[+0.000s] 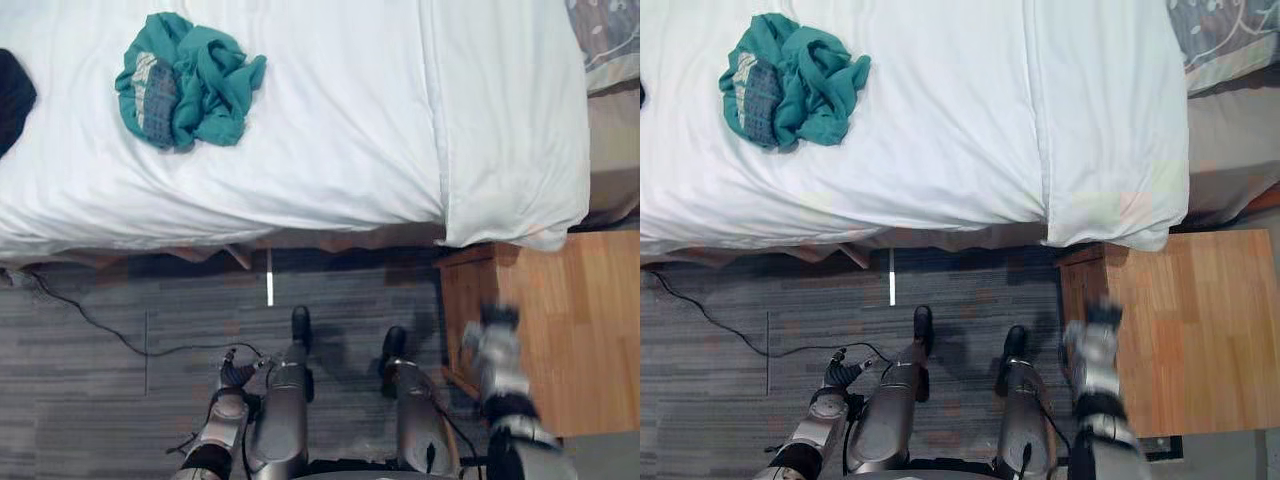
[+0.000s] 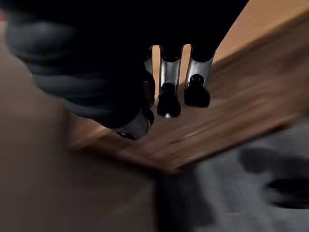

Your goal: Tidy the bed and pick cloth on bed and put in laundry

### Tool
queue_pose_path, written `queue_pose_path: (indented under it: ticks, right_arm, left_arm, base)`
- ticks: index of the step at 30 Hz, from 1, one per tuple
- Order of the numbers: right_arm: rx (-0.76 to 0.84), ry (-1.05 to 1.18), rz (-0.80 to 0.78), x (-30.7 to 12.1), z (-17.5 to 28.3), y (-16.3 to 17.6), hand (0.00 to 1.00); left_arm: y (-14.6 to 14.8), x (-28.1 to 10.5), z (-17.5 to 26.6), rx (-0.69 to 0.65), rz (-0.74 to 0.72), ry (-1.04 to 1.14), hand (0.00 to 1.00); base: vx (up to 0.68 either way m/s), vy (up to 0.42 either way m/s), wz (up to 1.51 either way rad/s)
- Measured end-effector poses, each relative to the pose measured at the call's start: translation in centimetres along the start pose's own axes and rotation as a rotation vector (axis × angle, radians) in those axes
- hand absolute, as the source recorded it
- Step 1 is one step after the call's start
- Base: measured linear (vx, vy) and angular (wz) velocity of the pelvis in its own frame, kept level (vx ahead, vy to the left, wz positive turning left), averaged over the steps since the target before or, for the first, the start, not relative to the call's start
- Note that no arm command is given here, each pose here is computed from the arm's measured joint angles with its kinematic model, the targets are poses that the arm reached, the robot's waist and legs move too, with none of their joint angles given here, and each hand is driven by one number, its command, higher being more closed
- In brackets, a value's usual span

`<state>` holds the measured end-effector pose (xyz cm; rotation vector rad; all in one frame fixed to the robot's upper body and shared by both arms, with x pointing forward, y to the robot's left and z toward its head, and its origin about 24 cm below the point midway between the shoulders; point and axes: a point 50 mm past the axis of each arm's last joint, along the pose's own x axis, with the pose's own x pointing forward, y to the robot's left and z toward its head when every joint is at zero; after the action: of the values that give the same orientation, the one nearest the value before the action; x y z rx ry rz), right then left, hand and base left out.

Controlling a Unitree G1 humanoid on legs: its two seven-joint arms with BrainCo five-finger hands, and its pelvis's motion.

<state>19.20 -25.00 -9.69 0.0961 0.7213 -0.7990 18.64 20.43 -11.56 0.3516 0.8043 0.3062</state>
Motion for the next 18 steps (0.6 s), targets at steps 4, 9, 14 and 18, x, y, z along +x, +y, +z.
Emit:
queue_pose_path:
  ticks: [4,9,14,18]
  right_arm:
    - [-0.035,0.268,-0.116,-1.7,-8.3,-5.0,0.00]
    - [-0.070,0.380,-0.117,-2.6,-11.2,-7.8,0.00]
    - [-0.111,0.369,-0.046,-2.6,-11.1,-6.6,0.00]
    - [-0.153,0.406,-0.026,-2.5,-11.6,-6.4,0.00]
  left_arm:
    - [0.4,-0.3,-1.4,-0.027,0.021,0.052,0.00]
    - [2.1,-1.0,-5.3,-0.165,0.121,0.213,0.00]
    - [3.7,-3.2,-10.9,-0.198,0.184,0.421,0.00]
    - [3.6,-3.3,-11.6,-0.108,0.154,0.438,0.00]
  base:
    - [0.09,0.118,0.09]
    - [0.09,0.121,0.20]
    - [0.02,0.165,0.38]
    - [0.13,0.607,0.47]
